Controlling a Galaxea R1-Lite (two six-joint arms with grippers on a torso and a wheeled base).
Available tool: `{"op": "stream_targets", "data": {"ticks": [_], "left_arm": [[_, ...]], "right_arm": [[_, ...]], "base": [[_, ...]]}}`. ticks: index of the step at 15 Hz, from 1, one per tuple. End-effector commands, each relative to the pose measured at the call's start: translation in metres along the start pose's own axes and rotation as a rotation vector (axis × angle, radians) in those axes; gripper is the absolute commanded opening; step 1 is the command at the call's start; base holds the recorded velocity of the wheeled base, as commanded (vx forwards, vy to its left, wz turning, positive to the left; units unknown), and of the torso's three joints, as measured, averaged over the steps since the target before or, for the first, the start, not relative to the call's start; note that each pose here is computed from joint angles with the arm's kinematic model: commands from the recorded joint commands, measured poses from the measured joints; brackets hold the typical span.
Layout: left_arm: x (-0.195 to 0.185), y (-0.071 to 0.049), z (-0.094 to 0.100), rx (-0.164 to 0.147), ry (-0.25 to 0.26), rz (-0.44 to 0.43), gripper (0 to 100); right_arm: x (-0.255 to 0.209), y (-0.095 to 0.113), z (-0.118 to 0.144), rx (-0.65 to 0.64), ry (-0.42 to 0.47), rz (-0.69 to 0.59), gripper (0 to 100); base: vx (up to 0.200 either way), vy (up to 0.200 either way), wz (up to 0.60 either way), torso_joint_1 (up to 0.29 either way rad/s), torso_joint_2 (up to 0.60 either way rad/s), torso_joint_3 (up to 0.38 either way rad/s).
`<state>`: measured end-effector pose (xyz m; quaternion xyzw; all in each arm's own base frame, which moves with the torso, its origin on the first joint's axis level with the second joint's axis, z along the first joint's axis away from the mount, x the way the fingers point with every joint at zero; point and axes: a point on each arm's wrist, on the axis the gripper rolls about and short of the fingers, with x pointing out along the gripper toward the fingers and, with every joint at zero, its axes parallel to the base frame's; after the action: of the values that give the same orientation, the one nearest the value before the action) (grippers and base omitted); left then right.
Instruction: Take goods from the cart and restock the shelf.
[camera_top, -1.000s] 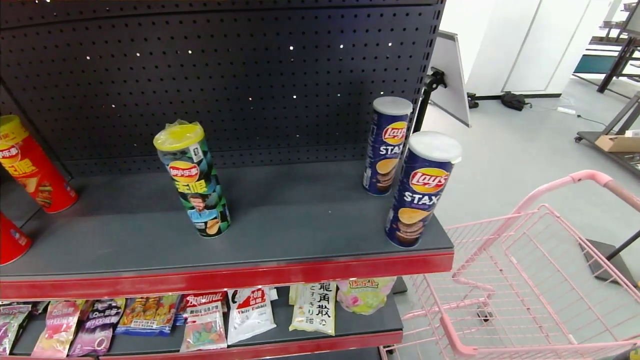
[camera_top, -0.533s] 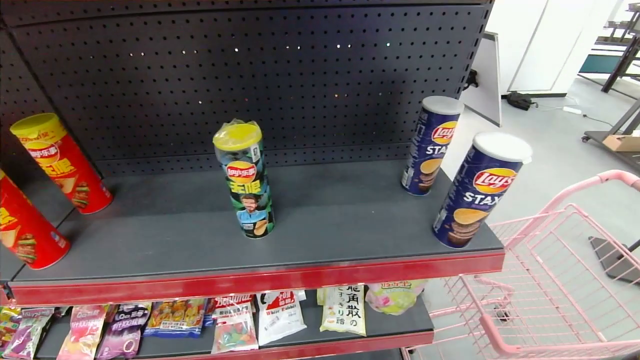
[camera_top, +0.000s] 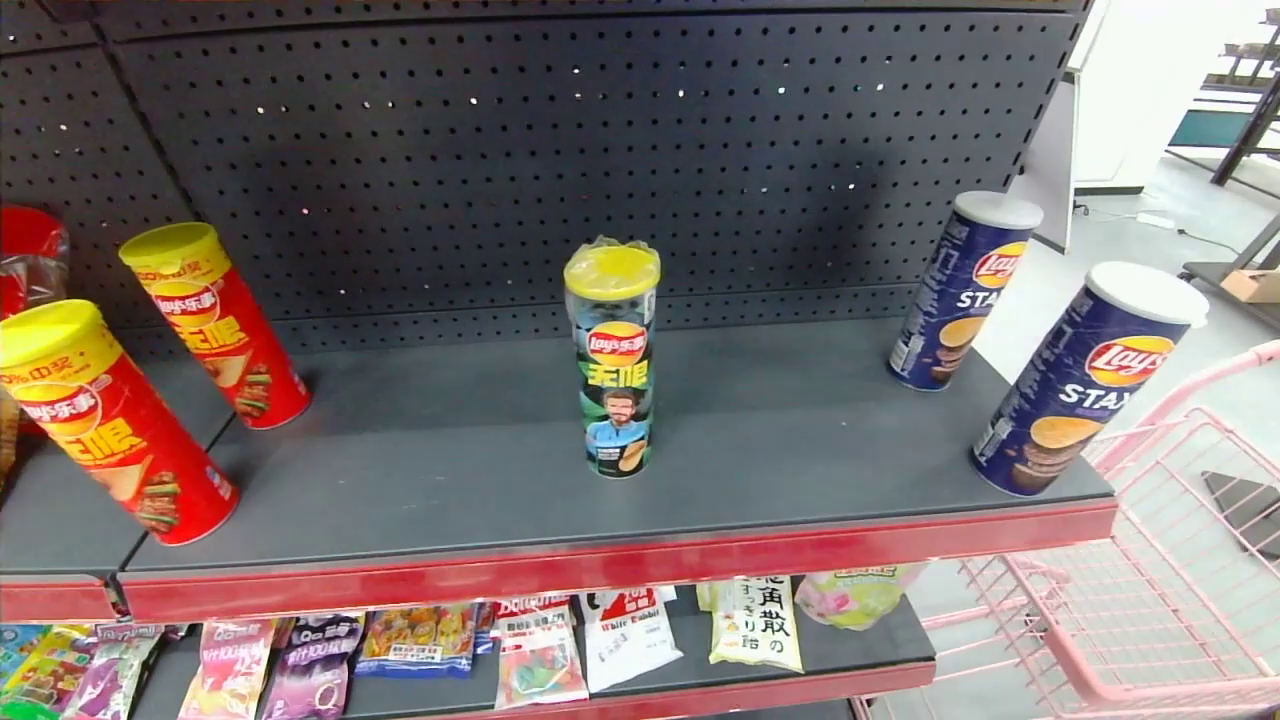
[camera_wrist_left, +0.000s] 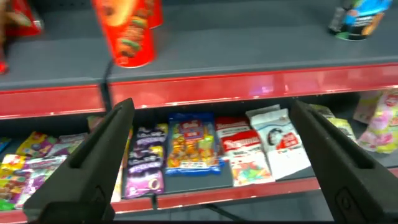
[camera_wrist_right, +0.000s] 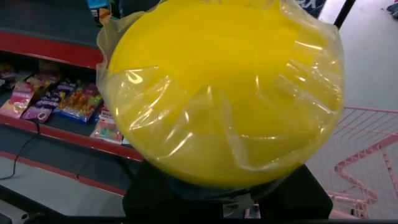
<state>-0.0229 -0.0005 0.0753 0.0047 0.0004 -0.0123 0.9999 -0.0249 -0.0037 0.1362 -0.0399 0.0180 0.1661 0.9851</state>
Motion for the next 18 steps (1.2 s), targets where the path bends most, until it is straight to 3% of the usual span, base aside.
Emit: {"op": "stream_targets", "data": {"ticks": [1,4,10,18], "left_arm": [[0.0001,0.0,0.0,0.0,0.001,0.0,100],[0.0001,0.0,0.0,0.0,0.001,0.0,100],[0.0001,0.0,0.0,0.0,0.001,0.0,100],[0.0001,0.0,0.0,-0.002,0.001,-0.001,100]], "right_arm": [[-0.0001,0.0002,-0.0024,-0.001,0.0,0.002,0],[0.0,0.0002,-0.0028,0.0,0.001,0.002,0],[0.0002,0.0004,-0.0045,0.0,0.005,0.003,0],[-0.0038,0.0009,-0.0057,-0.006,-0.025,0.006,0]], "base": [[0.0,0.0,0.0,0.0,0.0,0.0],[0.0,0.0,0.0,0.0,0.0,0.0],[0.2,0.0,0.0,0.006,0.0,0.008],[0.0,0.0,0.0,0.0,0.0,0.0]]}}
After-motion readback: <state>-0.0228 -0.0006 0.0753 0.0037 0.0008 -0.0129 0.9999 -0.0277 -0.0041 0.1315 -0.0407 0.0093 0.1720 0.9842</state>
